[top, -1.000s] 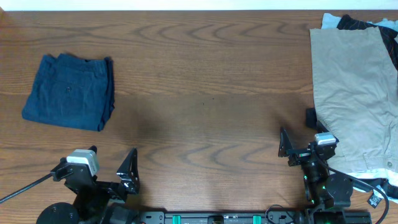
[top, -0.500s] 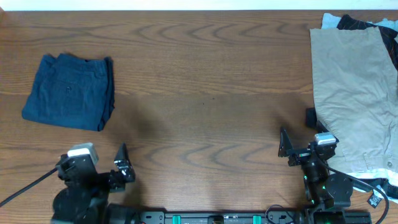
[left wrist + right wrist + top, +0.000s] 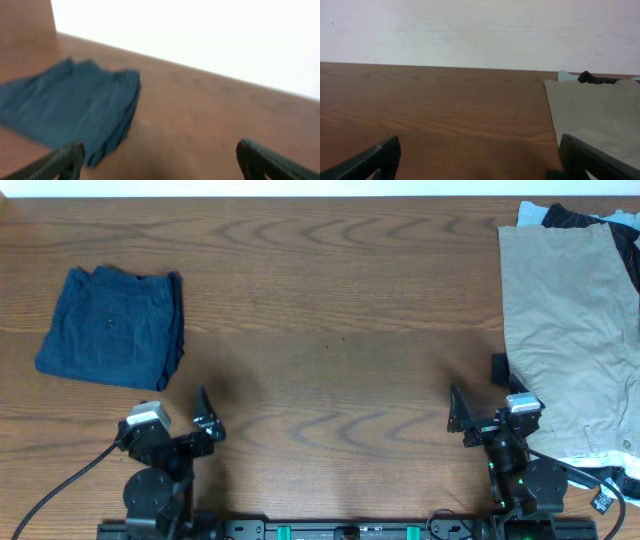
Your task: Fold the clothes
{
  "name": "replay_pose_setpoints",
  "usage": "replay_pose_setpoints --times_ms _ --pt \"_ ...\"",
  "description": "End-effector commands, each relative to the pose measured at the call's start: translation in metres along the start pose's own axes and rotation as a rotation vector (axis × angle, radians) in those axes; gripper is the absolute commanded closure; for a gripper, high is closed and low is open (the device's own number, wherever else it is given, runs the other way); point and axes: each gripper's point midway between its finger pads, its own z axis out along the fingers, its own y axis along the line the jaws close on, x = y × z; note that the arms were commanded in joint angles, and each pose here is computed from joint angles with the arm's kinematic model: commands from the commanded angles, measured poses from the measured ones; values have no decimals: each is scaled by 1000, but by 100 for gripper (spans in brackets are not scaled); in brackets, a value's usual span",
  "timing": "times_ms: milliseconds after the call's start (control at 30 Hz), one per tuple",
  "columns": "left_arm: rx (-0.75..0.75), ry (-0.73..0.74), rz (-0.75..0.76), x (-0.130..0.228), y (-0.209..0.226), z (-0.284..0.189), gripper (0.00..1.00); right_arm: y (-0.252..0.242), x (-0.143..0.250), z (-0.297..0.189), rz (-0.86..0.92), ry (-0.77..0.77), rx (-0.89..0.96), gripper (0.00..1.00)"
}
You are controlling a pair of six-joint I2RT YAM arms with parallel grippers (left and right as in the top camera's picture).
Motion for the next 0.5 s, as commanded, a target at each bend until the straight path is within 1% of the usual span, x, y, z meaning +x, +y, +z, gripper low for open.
replay_pose_setpoints --times_ms 0,133,233,333,467 --pt "2 -62 29 2 1 11 2 5 0 0 -16 0 -23 1" --pt "45 -168 24 3 -5 23 2 5 0 0 -16 0 -23 1" --pt "127 -190 99 14 -18 28 2 5 0 0 -16 0 -23 1" --pt "165 -127 155 30 -24 30 2 5 0 0 -16 0 -23 1" --pt "146 -9 167 58 -17 33 2 5 0 0 -16 0 -23 1"
